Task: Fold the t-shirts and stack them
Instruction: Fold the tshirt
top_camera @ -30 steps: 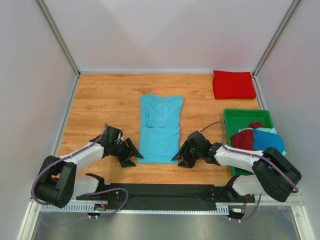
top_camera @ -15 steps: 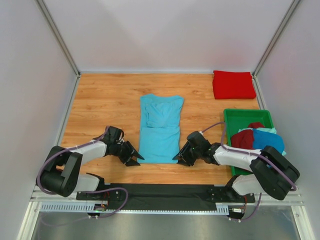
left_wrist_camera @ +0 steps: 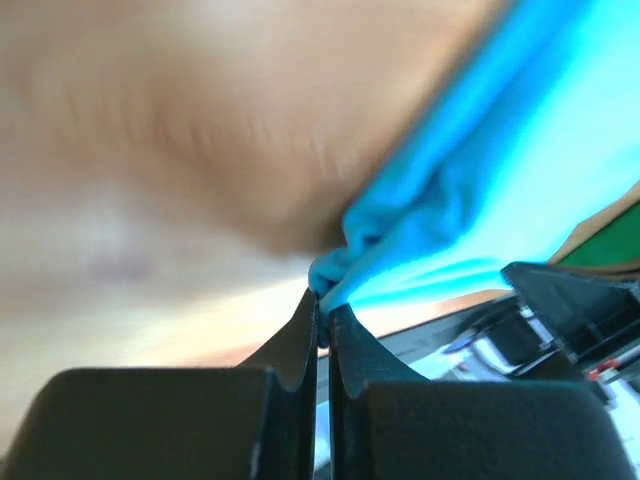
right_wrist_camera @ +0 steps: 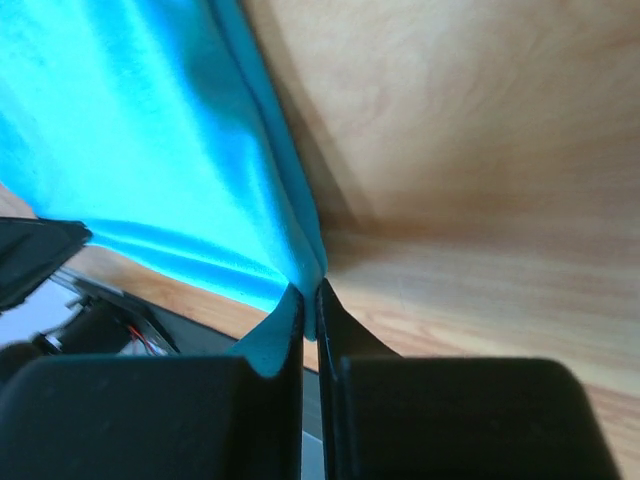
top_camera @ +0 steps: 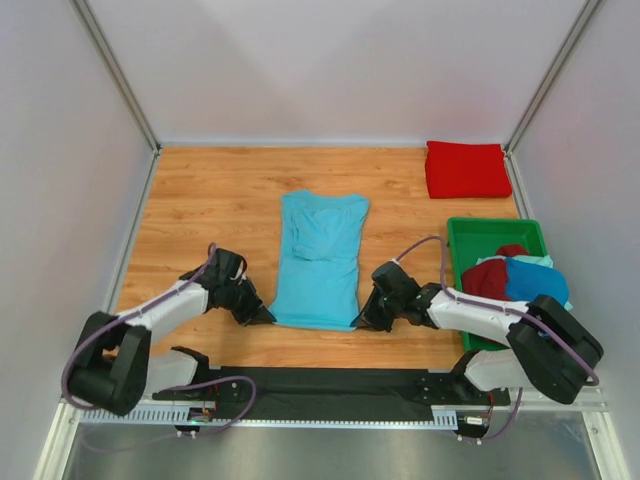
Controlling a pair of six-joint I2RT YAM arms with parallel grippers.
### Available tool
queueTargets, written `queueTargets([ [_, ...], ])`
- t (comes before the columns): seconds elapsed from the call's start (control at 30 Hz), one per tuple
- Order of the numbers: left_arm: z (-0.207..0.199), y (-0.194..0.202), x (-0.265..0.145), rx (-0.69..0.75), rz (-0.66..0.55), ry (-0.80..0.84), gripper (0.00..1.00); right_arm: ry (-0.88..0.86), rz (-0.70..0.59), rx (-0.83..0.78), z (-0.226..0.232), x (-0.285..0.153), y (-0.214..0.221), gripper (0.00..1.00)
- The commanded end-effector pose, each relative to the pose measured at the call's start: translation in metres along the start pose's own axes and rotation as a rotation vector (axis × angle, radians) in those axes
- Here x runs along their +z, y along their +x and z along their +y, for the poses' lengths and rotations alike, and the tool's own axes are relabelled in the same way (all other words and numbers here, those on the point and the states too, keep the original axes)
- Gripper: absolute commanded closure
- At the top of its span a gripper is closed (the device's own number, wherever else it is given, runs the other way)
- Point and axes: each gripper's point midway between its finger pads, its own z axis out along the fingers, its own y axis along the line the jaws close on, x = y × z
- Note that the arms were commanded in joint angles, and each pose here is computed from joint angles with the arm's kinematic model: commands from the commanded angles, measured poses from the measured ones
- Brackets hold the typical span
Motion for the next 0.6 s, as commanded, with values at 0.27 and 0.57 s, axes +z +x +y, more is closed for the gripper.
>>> queueTargets([
  [0.27, 0.054, 0.068, -0.040, 0.093, -0.050, -0.071, 1.00, 0.046, 0.183, -0.303, -0.030, -0.052, 0.087, 1.00],
  [0.57, 0.023, 0.062, -0.079, 0.189, -0.132, -0.035, 1.00, 0.005, 0.138, -0.261, 0.001, -0.084, 0.066, 1.00],
])
